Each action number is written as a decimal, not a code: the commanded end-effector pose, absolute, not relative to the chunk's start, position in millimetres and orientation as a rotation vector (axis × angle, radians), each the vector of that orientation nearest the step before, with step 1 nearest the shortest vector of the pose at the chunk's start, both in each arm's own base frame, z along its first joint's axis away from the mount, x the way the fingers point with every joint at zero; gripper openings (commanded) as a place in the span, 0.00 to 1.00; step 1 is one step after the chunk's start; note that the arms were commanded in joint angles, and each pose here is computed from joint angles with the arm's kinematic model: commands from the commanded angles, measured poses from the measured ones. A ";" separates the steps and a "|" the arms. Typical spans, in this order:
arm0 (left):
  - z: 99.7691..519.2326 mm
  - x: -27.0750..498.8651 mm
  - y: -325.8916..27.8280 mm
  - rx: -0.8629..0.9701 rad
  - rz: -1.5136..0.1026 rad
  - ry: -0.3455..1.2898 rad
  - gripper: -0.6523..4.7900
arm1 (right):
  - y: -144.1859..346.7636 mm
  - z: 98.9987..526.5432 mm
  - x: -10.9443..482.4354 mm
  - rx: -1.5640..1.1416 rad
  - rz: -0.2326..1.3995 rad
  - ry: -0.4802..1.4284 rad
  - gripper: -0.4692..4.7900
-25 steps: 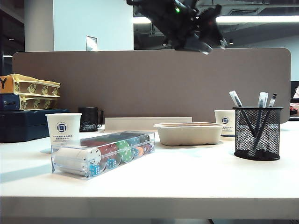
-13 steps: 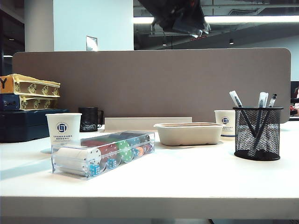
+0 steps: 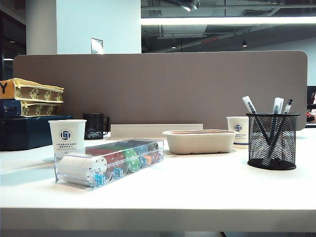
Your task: Pick up one pen and put it in the pen container.
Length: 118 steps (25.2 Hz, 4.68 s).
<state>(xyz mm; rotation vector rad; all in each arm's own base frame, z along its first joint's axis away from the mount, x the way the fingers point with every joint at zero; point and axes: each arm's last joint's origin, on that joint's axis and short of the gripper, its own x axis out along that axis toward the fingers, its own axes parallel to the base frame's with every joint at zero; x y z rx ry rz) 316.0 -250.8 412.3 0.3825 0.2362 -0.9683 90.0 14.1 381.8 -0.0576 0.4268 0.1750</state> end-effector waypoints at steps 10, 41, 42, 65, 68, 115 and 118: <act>445.5 296.6 -207.5 0.392 -0.882 0.234 0.21 | 16.9 384.2 93.4 -0.063 0.203 0.408 0.08; 489.9 223.5 -133.9 0.448 -0.670 0.195 0.11 | 23.6 391.3 122.2 -0.101 0.221 0.325 0.08; 491.3 220.5 -132.2 0.448 -0.669 0.192 0.11 | 24.1 391.3 122.2 -0.102 0.224 0.325 0.08; 447.3 160.0 -73.7 0.360 -0.537 0.244 0.11 | 27.0 391.4 116.8 -0.111 0.257 0.324 0.08; 432.6 149.4 -68.9 0.351 -0.531 0.232 0.11 | 26.9 391.1 116.4 -0.115 0.257 0.327 0.08; 314.3 75.5 -33.4 0.249 -0.429 0.141 0.11 | 12.6 328.3 53.5 -0.130 0.253 0.181 0.09; 312.8 80.2 -35.5 0.251 -0.431 0.165 0.11 | 13.5 324.1 58.1 -0.129 0.249 0.172 0.09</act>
